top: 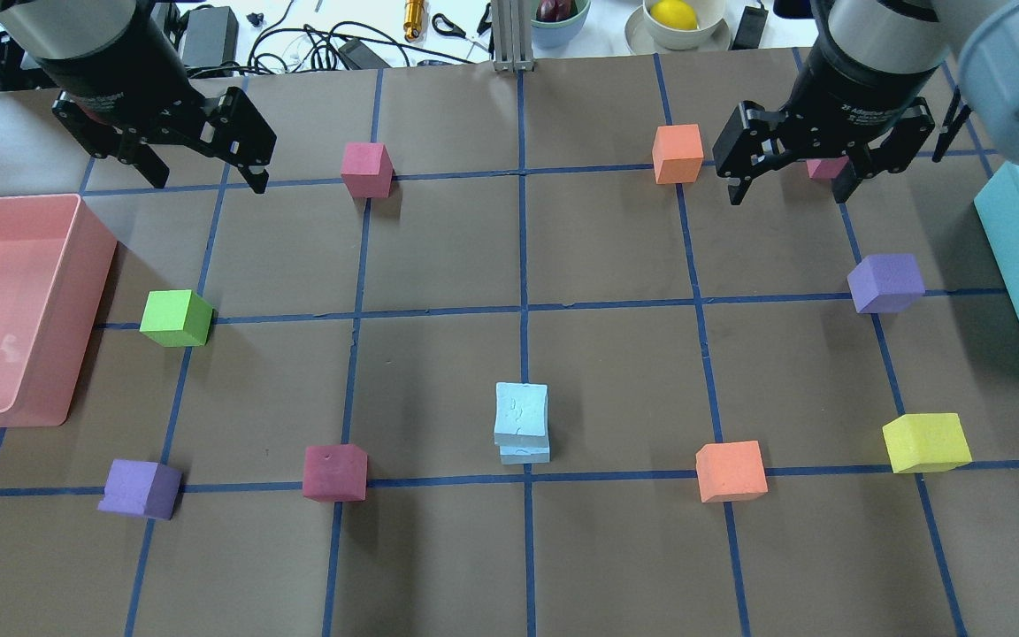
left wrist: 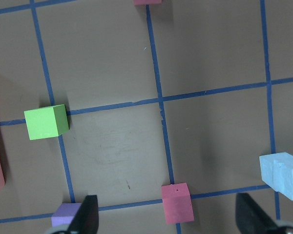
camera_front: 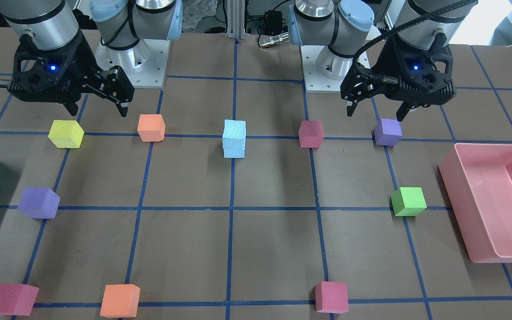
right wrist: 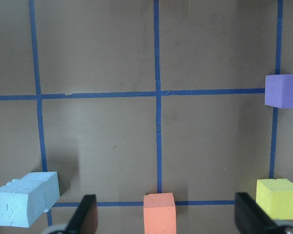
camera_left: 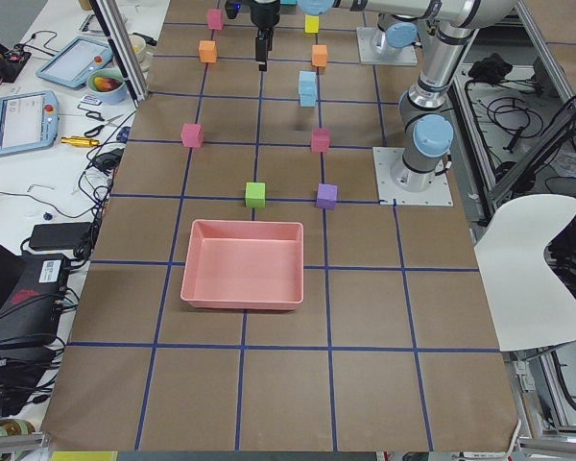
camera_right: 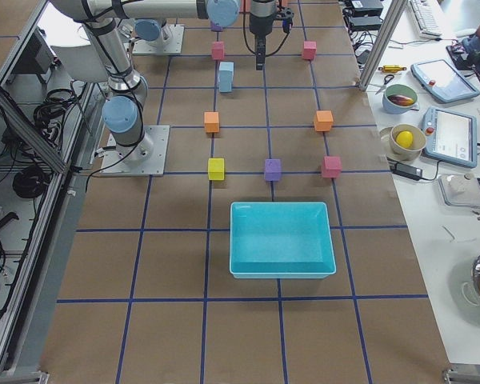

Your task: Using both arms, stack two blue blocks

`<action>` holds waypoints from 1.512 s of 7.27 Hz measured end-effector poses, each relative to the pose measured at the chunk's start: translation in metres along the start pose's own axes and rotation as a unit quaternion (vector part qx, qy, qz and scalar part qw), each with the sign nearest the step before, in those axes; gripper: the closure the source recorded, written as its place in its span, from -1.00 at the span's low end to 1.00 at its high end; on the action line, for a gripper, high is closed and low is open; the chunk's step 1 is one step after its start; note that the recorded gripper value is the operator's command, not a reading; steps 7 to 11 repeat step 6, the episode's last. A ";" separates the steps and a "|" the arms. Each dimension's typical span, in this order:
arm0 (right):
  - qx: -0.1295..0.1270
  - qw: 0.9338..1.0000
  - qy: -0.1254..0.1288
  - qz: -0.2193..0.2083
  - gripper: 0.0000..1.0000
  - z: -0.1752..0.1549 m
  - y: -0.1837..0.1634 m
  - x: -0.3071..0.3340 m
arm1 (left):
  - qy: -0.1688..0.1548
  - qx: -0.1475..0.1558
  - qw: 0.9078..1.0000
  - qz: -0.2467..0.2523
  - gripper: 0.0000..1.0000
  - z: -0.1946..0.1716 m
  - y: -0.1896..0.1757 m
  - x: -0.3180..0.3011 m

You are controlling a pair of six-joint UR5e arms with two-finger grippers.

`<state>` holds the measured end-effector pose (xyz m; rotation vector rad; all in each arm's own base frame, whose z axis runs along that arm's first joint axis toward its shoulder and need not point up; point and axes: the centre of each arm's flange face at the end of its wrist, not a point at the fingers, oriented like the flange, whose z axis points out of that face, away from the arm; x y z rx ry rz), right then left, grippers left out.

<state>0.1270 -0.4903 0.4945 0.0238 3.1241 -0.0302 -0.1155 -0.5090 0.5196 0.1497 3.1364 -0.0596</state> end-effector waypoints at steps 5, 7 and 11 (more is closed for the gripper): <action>0.001 1.000 0.000 0.000 -1.00 0.000 0.000 0.000 | 0.008 0.013 1.000 -0.024 -1.00 -0.002 -0.005 -0.004; 0.001 1.000 0.000 0.001 -1.00 0.000 0.000 0.000 | 0.007 0.014 1.000 -0.026 -1.00 -0.003 -0.004 -0.005; 0.001 1.000 0.000 0.001 -1.00 0.000 0.000 0.000 | 0.007 0.014 1.000 -0.026 -1.00 -0.003 -0.004 -0.005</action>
